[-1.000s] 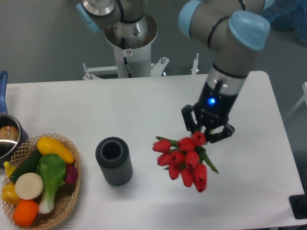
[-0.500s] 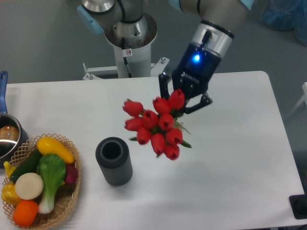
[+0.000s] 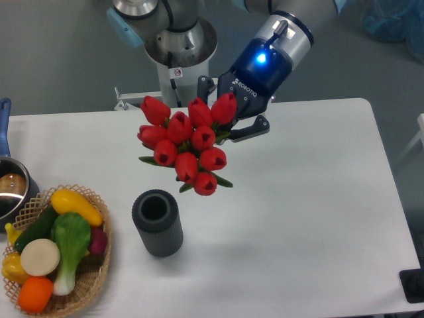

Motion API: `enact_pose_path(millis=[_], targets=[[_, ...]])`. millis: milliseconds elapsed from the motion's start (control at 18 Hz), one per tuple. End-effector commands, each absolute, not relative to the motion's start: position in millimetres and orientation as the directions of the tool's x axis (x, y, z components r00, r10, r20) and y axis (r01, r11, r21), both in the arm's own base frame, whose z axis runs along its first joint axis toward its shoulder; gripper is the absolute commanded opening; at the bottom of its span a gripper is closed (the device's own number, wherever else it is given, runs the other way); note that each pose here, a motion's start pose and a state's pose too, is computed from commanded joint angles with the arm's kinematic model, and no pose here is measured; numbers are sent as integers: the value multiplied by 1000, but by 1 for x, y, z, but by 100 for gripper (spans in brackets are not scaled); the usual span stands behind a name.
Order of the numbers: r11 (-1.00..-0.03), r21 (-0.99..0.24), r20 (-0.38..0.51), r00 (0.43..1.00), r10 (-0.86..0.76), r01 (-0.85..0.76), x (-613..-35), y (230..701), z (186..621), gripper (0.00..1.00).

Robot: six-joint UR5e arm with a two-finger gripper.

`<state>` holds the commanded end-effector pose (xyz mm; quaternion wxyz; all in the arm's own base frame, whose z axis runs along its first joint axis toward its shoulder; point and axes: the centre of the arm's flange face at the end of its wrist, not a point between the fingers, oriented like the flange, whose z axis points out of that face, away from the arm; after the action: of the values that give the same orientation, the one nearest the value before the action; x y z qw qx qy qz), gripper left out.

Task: Insert the flowers into the vase
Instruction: 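Lift the red tulips and carry them over the dark grey vase, then lower the tulip stems down into the vase opening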

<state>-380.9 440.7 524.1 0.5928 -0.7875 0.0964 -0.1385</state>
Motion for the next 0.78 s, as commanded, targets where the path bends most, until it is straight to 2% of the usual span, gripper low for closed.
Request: enact_pose_path(millis=[278, 778], targets=[[-275, -961, 114, 931, -348, 15, -369, 453, 519, 7], [-260, -966, 115, 891, -439, -4, -347, 499, 484, 10]])
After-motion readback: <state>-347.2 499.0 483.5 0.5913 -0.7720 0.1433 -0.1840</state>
